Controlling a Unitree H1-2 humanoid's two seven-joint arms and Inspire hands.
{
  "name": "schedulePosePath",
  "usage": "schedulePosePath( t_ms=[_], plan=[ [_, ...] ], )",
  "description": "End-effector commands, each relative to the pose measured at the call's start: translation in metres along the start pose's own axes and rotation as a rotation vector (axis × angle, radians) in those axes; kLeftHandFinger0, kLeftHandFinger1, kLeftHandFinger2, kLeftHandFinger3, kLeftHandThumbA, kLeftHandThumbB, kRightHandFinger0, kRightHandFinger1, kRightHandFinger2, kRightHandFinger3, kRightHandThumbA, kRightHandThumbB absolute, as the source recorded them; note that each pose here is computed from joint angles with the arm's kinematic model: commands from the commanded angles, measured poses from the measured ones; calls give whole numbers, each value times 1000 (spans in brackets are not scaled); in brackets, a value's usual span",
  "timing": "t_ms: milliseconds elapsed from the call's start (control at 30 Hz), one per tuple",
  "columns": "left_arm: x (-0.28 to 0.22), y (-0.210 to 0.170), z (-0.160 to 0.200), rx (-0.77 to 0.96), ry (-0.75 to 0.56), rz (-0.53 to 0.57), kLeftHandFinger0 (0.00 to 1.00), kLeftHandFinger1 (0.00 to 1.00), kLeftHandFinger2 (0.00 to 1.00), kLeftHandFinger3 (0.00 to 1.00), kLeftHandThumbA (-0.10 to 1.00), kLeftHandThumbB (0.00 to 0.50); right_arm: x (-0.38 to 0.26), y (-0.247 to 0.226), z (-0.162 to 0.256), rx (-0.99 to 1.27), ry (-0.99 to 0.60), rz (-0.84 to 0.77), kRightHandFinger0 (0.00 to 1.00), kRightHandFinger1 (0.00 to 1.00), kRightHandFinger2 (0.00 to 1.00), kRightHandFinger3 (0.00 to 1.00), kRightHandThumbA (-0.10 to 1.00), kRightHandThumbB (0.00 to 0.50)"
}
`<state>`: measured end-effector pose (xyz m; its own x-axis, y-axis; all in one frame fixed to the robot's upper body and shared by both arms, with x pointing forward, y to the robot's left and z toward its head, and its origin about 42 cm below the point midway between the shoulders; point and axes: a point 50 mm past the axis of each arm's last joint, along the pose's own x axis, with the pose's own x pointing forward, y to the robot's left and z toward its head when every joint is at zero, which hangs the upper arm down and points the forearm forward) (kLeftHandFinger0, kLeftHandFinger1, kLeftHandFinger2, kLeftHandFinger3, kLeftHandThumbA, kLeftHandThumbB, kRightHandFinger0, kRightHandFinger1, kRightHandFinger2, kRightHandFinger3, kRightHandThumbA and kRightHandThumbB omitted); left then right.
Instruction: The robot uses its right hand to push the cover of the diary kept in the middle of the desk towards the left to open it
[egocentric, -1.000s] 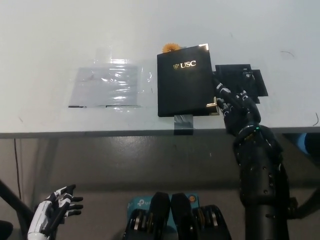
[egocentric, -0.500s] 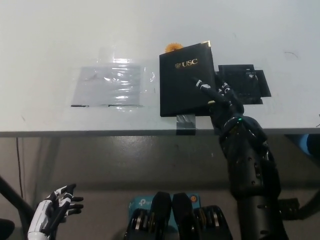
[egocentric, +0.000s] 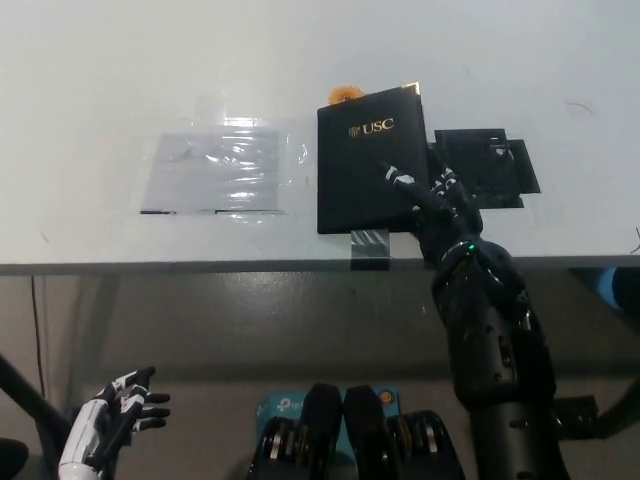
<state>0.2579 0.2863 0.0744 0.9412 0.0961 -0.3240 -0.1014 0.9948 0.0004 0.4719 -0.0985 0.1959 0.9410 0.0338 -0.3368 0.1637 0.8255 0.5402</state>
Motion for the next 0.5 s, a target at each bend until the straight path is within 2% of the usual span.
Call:
schedulePosePath(
  t_ms=[0, 100, 133, 267, 300, 367, 467],
  plan=[
    [-3, -1, 6, 3, -27, -20, 605, 528, 533, 719, 586, 322, -12, 51, -19, 19, 26, 132, 990, 1000, 1000, 1000, 1000, 105],
    [-4, 0, 3, 4, -18, -20, 607, 530, 533, 714, 584, 350, -15, 66, -13, -15, -16, 158, 952, 993, 988, 1000, 1000, 144],
    [-5, -1, 3, 13, -14, -20, 607, 532, 531, 719, 588, 343, -16, 73, -10, -23, -32, 172, 942, 987, 978, 993, 1000, 155],
    [-2, -2, 5, 12, -10, -27, 637, 549, 534, 732, 590, 345, -19, 90, 1, -31, -68, 209, 966, 994, 997, 1000, 1000, 156],
    [-2, -3, 5, 10, -10, -28, 645, 551, 537, 734, 588, 335, -20, 97, 5, -34, -86, 218, 953, 984, 989, 1000, 1000, 172],
    [-3, -4, 6, 8, -13, -34, 648, 546, 540, 734, 585, 322, -21, 103, 8, -47, -104, 229, 945, 978, 979, 1000, 1000, 167],
    [-3, -6, 5, 10, -8, -32, 642, 545, 542, 739, 575, 323, -21, 111, 9, -89, -121, 236, 922, 944, 928, 944, 1000, 178]
  ],
)
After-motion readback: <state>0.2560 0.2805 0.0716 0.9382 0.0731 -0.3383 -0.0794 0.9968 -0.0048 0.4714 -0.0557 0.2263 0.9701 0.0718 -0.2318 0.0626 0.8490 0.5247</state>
